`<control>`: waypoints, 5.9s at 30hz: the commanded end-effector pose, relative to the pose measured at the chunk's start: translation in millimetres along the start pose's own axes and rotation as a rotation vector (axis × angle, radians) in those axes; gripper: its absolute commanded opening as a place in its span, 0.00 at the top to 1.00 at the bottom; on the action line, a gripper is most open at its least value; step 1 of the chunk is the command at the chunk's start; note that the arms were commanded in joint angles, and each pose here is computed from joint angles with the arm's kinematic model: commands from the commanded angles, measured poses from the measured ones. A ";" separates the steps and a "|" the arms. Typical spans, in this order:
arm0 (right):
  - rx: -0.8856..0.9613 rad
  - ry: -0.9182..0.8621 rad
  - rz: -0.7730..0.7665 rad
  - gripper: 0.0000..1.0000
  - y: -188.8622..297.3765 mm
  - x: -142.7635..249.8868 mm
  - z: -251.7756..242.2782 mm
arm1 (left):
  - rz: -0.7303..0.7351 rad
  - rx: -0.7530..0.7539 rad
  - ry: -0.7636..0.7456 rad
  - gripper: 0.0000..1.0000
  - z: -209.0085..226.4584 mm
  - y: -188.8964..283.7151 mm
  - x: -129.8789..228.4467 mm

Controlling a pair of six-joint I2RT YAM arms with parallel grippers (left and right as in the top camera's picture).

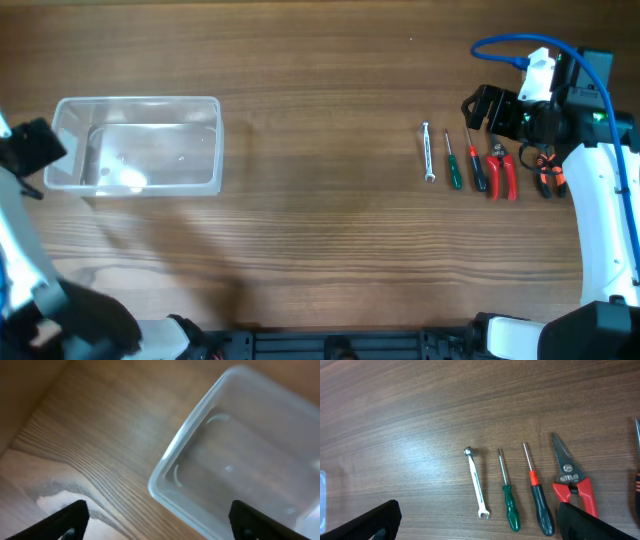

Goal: Pack container

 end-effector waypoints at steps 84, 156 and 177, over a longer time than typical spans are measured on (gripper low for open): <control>0.037 -0.005 -0.100 0.00 3.5 -21.7 -4.7 | 0.316 0.027 -0.536 0.96 -234.7 -61.6 217.7; 0.252 -0.118 0.498 0.34 -105.6 101.2 -172.8 | -0.332 -0.090 0.090 0.00 -36.1 121.1 -7.9; 0.243 -0.172 0.548 0.96 -112.0 99.1 -164.8 | -0.332 -0.090 0.090 0.00 -36.1 121.1 -7.9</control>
Point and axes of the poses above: each gripper's point midway between its finger pads, its own y axis back along the fingers, its own z axis along the line the jaws close on, x = y × z, the point moved 7 cm from there along y, back along the fingers, and after that the axes turned 14 degrees about y, right-handed, at the moved point
